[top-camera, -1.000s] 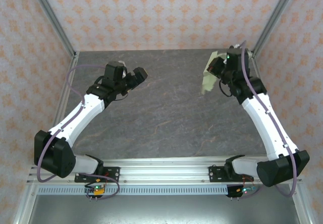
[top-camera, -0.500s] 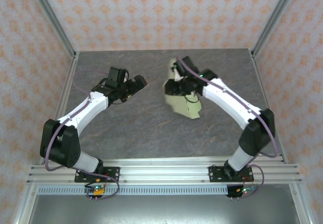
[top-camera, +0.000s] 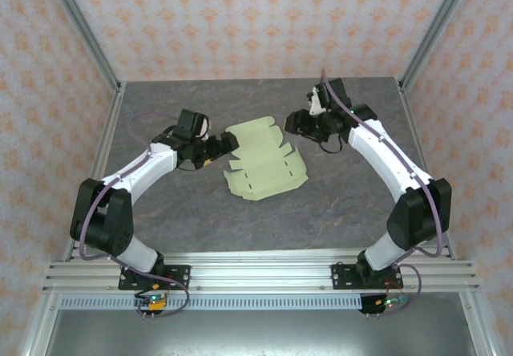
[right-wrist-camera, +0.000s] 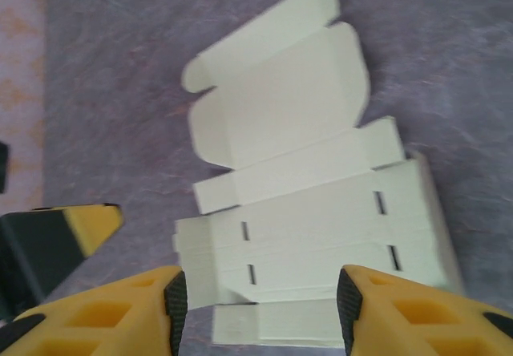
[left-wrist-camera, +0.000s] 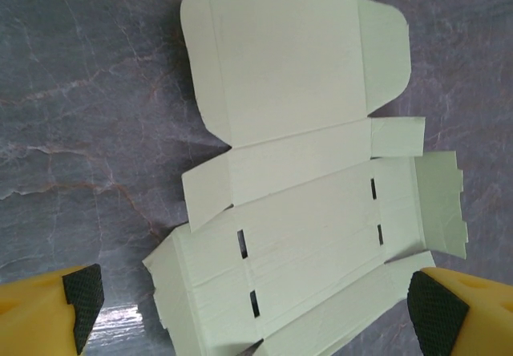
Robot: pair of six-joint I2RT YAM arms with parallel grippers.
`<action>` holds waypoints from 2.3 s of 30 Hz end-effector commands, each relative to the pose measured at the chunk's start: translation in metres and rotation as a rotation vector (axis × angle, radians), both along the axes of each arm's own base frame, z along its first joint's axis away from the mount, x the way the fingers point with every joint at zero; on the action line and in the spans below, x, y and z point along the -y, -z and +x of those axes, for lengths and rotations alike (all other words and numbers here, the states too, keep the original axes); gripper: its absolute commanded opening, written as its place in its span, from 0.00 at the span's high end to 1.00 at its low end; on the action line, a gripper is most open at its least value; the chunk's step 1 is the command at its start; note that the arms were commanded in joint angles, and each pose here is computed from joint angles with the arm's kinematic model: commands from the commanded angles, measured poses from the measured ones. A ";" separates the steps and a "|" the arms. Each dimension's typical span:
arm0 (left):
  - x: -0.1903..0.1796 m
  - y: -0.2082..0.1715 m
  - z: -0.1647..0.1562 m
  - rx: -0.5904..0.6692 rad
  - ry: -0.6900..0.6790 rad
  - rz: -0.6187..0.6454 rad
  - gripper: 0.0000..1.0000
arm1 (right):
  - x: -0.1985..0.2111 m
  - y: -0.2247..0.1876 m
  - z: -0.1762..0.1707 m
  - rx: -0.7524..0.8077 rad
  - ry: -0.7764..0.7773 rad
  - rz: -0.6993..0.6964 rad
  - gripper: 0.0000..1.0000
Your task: Fold the paper box
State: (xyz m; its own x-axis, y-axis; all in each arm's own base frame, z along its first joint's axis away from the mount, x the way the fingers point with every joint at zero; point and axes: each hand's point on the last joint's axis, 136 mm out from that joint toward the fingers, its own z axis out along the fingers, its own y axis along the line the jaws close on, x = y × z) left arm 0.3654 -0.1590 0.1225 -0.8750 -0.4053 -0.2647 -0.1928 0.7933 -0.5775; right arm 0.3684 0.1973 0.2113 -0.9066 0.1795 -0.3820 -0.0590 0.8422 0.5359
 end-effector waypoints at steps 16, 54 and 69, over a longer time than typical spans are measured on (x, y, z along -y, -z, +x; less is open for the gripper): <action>0.039 0.083 -0.065 -0.231 0.199 0.072 0.28 | 0.042 0.123 -0.015 -0.159 -0.070 -0.257 0.45; 0.037 0.034 -0.047 -0.040 0.256 0.037 0.34 | 0.036 0.087 -0.018 -0.001 -0.141 -0.137 0.95; -0.008 -0.138 -0.019 0.448 0.171 0.114 0.10 | 0.035 0.053 -0.019 0.463 -0.944 -0.753 1.00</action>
